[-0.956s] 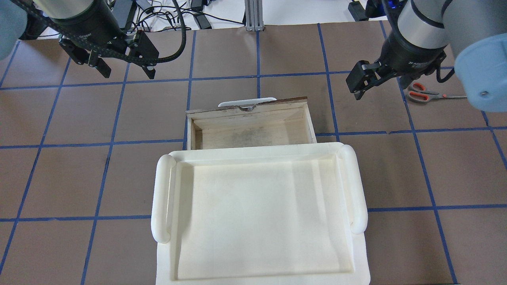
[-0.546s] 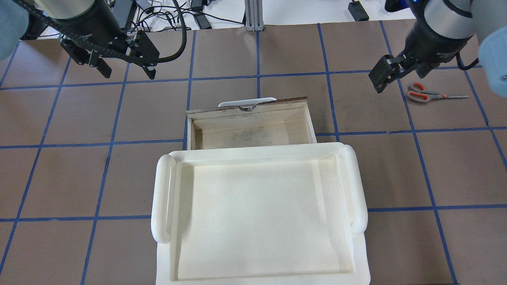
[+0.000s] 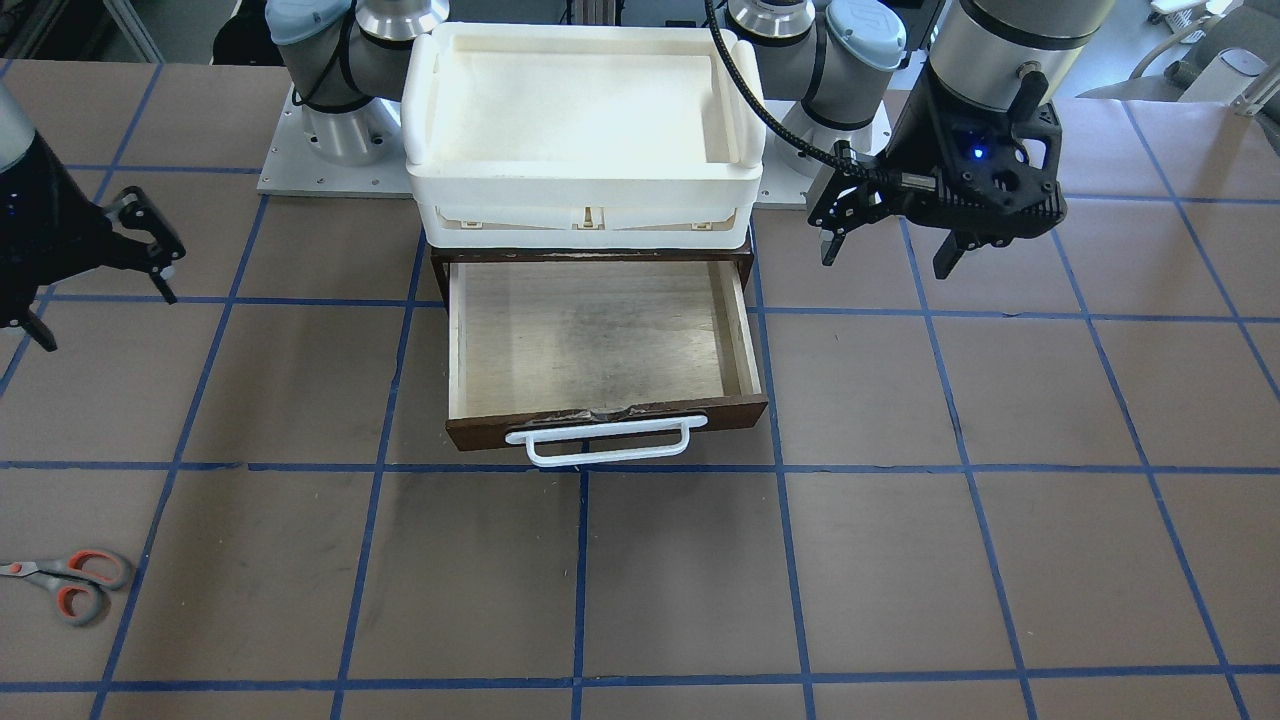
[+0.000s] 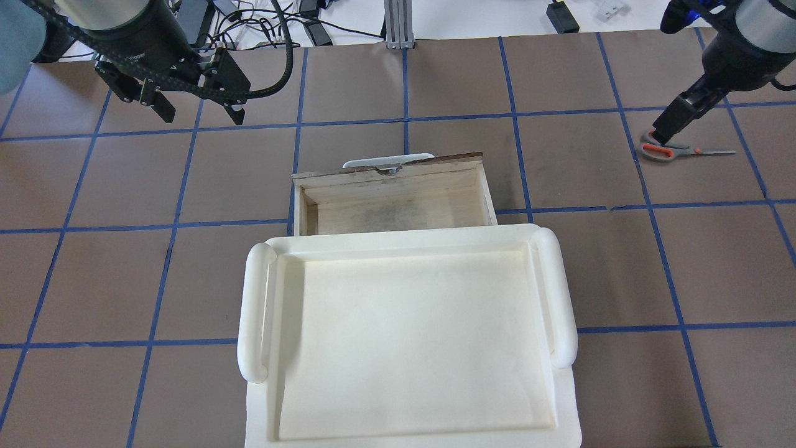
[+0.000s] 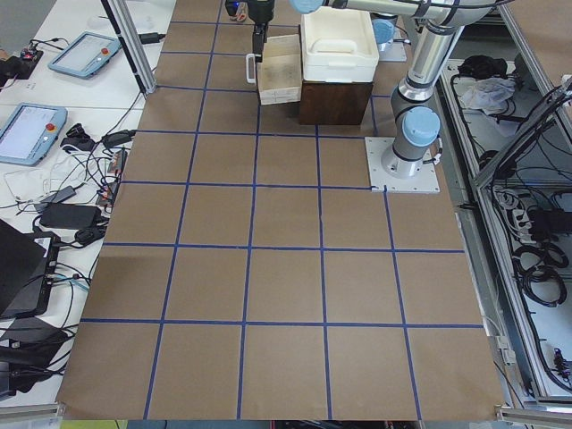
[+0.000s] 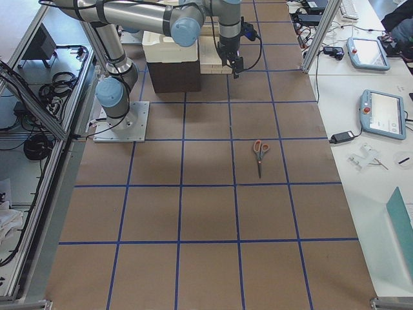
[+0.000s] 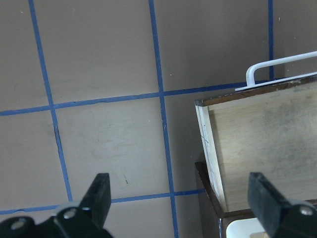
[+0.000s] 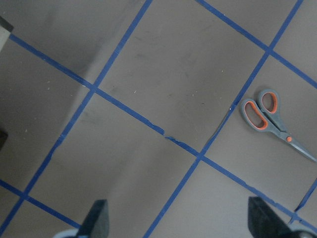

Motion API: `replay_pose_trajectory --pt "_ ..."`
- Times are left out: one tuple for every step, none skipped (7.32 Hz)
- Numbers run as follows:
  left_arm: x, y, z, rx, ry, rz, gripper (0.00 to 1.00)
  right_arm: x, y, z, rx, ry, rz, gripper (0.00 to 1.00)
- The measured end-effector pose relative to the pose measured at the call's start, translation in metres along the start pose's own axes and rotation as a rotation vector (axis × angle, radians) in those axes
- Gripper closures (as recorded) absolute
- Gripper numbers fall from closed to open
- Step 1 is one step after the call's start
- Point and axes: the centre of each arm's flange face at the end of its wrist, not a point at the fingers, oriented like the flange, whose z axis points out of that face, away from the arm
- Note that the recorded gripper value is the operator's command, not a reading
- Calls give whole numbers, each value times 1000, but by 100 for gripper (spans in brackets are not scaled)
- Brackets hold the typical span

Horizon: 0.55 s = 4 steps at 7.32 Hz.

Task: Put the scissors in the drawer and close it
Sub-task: 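Move the right gripper outward over the grey-and-orange scissors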

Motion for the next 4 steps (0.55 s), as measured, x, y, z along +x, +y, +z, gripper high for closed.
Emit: replay_pose_trajectory --pt "0 0 0 0 0 0 0 29 8 20 -7 -5 -89 0" --pt "0 0 0 1 0 0 0 57 17 44 -13 -10 -181 1" --pt "0 0 0 1 0 0 0 80 22 68 -16 -16 -268 1" --pt "0 0 0 1 1 0 0 97 26 87 -16 -15 -347 1"
